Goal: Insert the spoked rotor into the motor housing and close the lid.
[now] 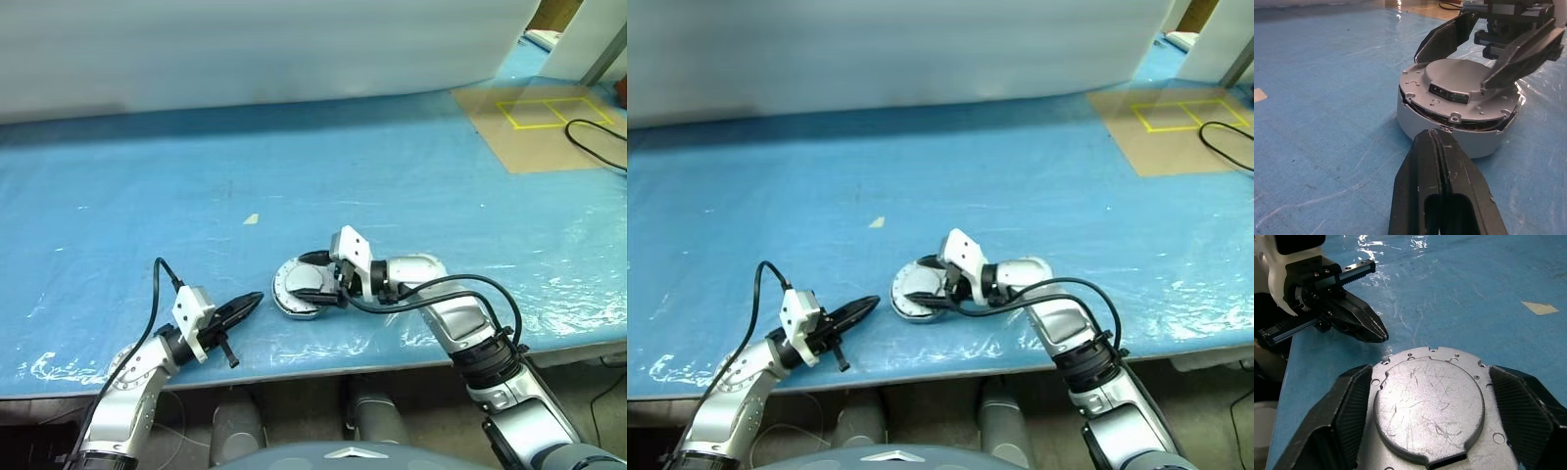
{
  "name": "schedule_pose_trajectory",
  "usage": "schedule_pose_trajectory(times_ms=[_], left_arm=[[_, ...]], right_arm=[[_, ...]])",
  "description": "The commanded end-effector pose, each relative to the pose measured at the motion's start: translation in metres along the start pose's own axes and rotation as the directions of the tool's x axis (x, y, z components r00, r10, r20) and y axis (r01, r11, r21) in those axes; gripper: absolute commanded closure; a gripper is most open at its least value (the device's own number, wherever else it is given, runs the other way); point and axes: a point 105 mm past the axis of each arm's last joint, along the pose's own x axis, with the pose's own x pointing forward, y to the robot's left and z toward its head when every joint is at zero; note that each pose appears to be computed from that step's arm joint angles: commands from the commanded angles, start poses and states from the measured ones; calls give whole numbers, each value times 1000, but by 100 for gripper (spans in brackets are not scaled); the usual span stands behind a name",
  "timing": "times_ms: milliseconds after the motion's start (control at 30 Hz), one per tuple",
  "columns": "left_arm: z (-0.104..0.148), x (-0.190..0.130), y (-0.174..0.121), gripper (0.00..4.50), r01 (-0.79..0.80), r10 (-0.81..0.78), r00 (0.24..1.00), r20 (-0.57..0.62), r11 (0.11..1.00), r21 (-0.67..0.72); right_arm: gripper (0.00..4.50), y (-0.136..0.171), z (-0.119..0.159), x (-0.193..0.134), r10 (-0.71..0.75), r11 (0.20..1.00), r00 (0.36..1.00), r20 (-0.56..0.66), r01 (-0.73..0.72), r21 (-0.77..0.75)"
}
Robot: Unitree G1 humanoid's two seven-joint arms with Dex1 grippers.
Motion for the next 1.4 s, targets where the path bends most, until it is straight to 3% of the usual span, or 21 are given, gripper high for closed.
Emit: schedule_pose_trajectory(times_ms=[33,800,900,1000,1400], left_arm=[[8,2,-3,450,3,-4,999,33,1000,26],[5,-3,-3,450,-27,27,999,26,999,22],[6,-2,-2,450,-25,25,999,26,999,24],[6,-2,-1,450,-25,24,999,26,999,28],[7,-4,3,450,-34,33,999,21,999,39]], right_arm=[[3,6,7,-1,19,998,1000,21,-18,-55],[3,6,-11,6,25,997,998,-52,-28,-65],[56,5,-12,6,16,998,998,-56,-19,-62],[152,4,-12,6,9,998,999,-54,-13,-61],[155,1,14,11,-12,1000,999,49,12,-3]])
